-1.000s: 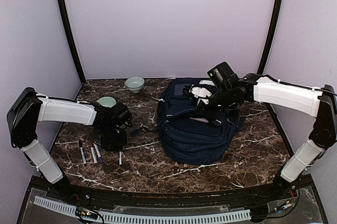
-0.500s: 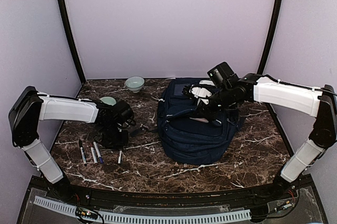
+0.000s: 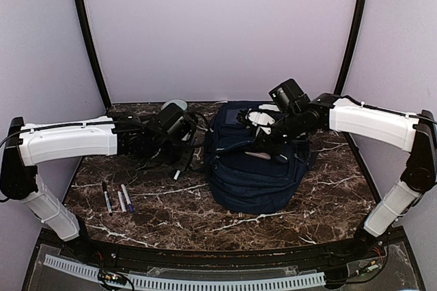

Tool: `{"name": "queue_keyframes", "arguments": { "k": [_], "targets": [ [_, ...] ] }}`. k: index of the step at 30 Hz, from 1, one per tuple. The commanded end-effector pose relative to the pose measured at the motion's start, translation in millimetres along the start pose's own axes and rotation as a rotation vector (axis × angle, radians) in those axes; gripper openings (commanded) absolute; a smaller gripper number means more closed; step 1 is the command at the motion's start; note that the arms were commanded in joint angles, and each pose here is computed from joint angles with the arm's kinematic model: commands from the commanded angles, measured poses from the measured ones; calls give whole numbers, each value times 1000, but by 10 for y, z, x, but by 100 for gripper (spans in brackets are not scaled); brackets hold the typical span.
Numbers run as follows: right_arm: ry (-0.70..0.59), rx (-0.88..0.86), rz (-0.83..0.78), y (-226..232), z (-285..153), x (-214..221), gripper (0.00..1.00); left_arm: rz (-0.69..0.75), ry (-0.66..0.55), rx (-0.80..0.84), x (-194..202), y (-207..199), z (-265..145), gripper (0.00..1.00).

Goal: Pack the student bag
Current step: Unzip the pen from the upper front pocket of the bag.

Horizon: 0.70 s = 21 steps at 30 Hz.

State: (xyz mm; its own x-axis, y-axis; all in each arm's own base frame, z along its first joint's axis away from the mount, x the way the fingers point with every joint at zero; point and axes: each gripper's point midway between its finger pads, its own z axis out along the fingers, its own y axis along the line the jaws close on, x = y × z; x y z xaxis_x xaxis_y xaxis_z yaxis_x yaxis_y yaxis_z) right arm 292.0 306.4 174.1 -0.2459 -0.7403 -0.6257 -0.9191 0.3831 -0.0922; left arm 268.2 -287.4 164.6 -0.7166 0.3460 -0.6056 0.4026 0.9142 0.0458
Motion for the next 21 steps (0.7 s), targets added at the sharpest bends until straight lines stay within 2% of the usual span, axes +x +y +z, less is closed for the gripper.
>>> {"name": "queue_keyframes", "arguments": {
  "k": [1,3,6,10,16,21],
  "targets": [
    [-106,19,5,-93,-146,-327,0,246,-277,59,-511,-314,-328,0],
    [-99,30,6,-116,-151,-330,0,359,-391,145,-611,-653,-443,0],
    [-102,38,-3,-139,-188,-375,0,578,-502,229,-578,-1104,-514,0],
    [-108,25,-6,-138,-230,-433,0,724,-611,212,-667,-1441,-466,0],
    [-116,6,-5,-118,-266,-466,0,934,-627,181,-695,-1900,-194,0],
    [-102,-15,6,-121,-204,-444,0,1125,-582,97,-617,-2106,147,0]
  ]
}}
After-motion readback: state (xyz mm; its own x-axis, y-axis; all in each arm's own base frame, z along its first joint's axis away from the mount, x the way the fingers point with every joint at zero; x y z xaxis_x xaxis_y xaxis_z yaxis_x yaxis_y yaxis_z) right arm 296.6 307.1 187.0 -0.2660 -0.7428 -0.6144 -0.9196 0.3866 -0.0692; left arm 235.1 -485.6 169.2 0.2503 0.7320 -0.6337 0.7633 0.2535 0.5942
